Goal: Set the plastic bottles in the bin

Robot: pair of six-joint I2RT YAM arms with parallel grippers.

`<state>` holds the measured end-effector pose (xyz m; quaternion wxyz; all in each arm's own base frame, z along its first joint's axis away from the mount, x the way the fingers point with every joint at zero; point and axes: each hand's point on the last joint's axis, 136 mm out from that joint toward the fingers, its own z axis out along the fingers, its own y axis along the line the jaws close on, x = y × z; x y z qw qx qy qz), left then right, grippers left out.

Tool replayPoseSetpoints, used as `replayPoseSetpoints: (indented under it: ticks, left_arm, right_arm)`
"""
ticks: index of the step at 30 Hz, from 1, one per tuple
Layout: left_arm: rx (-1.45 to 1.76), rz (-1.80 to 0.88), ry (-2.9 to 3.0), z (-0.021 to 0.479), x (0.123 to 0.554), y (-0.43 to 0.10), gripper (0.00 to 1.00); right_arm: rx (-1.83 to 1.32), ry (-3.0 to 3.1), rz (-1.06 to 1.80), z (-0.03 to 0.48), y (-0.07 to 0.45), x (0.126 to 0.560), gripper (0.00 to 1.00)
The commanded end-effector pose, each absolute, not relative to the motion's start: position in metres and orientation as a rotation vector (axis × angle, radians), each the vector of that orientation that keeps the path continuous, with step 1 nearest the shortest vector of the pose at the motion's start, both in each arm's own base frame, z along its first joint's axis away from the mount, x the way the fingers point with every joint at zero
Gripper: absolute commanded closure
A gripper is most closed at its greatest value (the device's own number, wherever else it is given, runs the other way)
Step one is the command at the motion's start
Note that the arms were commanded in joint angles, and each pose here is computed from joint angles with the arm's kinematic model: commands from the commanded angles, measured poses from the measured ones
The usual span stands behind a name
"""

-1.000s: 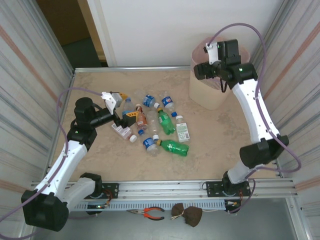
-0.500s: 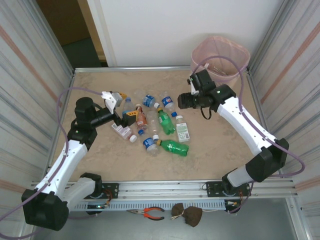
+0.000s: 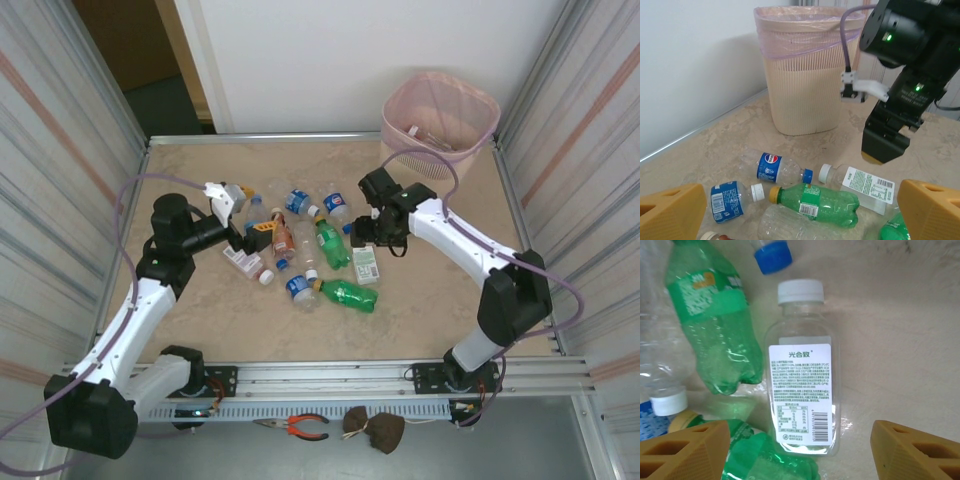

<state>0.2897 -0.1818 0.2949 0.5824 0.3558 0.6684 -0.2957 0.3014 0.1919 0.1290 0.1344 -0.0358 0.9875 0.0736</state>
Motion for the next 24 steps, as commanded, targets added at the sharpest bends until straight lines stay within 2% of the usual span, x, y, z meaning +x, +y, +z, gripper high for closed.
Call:
replayPoseSetpoints:
  ticks: [1,15,24]
  left_arm:
    - [0.832,-0.705,1.557,0.299,0.288,-0.185,0.01]
    - [0.833,-0.691,1.564,0.297,0.29,-0.184,0.01]
    - [0.833,-0.689,1.569,0.295,0.29,-0.184,0.01]
  right_arm:
    - [-0.078,2.902,0.236,0.112,0.198,0.299,0.24]
    - [0.021,2.972,0.211,0.062,0.198,0.316,0.18]
    - [0.018,3.006,0.19,0.047,0.196,0.318,0.19]
